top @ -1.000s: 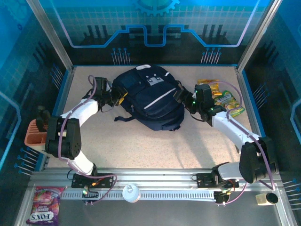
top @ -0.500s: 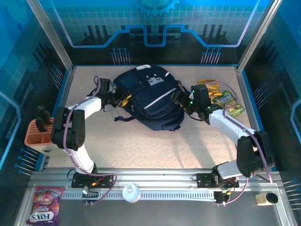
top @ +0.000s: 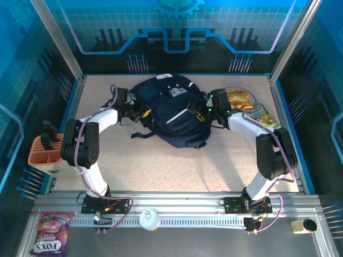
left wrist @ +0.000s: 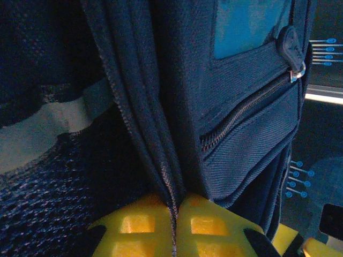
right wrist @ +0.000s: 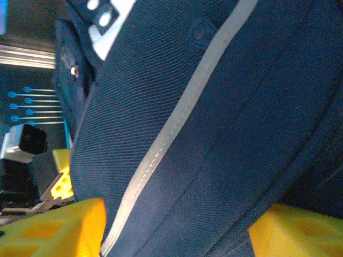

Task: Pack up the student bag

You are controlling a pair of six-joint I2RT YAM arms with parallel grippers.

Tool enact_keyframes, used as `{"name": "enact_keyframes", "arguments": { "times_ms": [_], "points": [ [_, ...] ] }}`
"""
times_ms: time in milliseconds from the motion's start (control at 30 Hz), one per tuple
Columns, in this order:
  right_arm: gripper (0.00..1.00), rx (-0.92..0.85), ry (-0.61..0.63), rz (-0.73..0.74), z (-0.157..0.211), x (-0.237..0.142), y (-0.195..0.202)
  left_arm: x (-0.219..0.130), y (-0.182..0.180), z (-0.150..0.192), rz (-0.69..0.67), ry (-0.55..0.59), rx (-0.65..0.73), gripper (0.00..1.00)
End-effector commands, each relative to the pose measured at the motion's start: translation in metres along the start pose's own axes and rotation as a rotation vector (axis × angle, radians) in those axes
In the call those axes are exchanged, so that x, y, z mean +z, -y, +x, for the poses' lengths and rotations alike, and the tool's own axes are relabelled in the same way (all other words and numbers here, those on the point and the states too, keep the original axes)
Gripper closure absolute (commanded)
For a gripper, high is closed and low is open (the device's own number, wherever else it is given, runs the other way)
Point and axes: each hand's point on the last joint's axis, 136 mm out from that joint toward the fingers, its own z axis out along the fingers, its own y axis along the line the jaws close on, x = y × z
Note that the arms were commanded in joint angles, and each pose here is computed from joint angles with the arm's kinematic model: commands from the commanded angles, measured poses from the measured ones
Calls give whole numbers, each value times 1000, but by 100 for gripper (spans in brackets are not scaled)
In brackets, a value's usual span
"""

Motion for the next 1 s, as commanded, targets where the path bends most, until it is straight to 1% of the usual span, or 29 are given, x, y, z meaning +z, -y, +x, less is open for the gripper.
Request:
{"name": "enact_keyframes", "arguments": {
  "times_ms": [0, 133, 267, 367, 467, 567, 700, 867, 967],
  "points": [
    [32, -86, -10, -34, -17, 11, -15, -2, 28, 17, 71, -40, 32, 100],
    [32, -175, 30, -48, -51, 17, -20, -3, 34, 31, 95, -38, 29, 100],
    [32, -201, 39, -22, -75, 22, -10, 4, 41, 48, 132, -44, 25, 100],
    [31, -237, 58, 50, -80, 11, -2, 8, 44, 55, 149, -42, 20, 100],
    [29, -278, 100, 145, -79, -18, 3, 8, 50, 60, 166, -32, 33, 100],
    [29, -300, 93, 218, -64, -45, 8, 4, 59, 68, 179, -42, 70, 100],
    [30, -378, 64, 284, -25, -67, 1, -2, 65, 76, 169, -43, 123, 100],
    [34, -545, 9, 321, 32, -63, -27, -4, 70, 80, 175, -43, 140, 100],
    [38, -635, 8, 344, 59, -55, -44, -6, 74, 80, 183, -43, 144, 100]
  ]
}}
